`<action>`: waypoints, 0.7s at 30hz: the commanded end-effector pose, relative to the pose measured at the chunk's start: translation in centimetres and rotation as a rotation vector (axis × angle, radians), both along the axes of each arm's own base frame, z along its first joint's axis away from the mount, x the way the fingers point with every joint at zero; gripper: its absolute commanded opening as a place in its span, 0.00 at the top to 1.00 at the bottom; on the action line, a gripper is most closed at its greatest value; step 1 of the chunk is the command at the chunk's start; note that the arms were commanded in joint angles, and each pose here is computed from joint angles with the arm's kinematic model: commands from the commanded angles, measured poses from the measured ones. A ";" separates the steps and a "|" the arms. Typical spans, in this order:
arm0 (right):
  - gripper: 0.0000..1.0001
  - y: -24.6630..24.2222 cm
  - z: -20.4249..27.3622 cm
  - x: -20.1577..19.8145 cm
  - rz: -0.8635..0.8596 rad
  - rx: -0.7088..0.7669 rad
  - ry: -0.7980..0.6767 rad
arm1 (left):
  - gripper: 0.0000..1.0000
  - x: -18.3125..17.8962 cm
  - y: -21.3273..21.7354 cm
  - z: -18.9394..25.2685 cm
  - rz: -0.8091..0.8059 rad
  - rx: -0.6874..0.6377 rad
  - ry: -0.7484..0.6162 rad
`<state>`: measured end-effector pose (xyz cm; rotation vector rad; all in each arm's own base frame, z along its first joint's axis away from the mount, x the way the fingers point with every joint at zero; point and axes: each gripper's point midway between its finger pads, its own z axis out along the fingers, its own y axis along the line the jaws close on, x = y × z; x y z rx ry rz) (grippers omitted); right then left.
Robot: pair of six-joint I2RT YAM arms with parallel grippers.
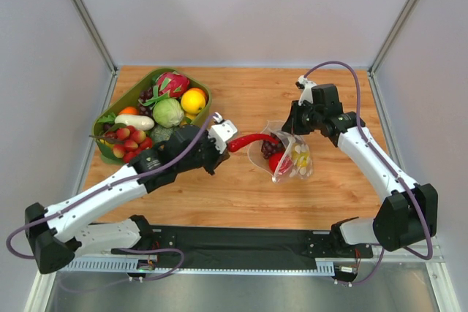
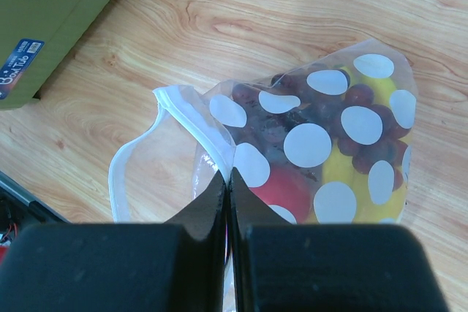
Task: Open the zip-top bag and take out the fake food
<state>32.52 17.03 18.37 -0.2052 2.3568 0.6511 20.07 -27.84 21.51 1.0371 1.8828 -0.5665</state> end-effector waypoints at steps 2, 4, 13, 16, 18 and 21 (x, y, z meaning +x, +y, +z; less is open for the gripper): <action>1.00 0.2 1.6 0.9 0.018 0.019 -0.067 | 1.00 0.6 3.7 2.5 0.146 -0.072 0.006; 1.00 0.2 1.7 1.0 0.020 0.022 -0.066 | 1.00 1.0 5.5 3.4 0.208 -0.077 -0.007; 1.00 0.3 1.9 1.0 0.022 0.025 -0.069 | 1.00 2.4 14.4 0.8 0.566 0.047 0.050; 1.00 0.3 2.1 1.0 0.025 0.027 -0.071 | 1.00 2.8 17.0 0.8 0.686 0.042 0.055; 1.00 0.3 2.1 0.9 0.024 0.026 -0.071 | 1.00 2.8 17.7 0.9 0.718 0.017 0.073; 1.00 0.2 2.1 0.9 0.021 0.025 -0.070 | 1.00 3.0 18.8 0.2 0.763 0.006 0.118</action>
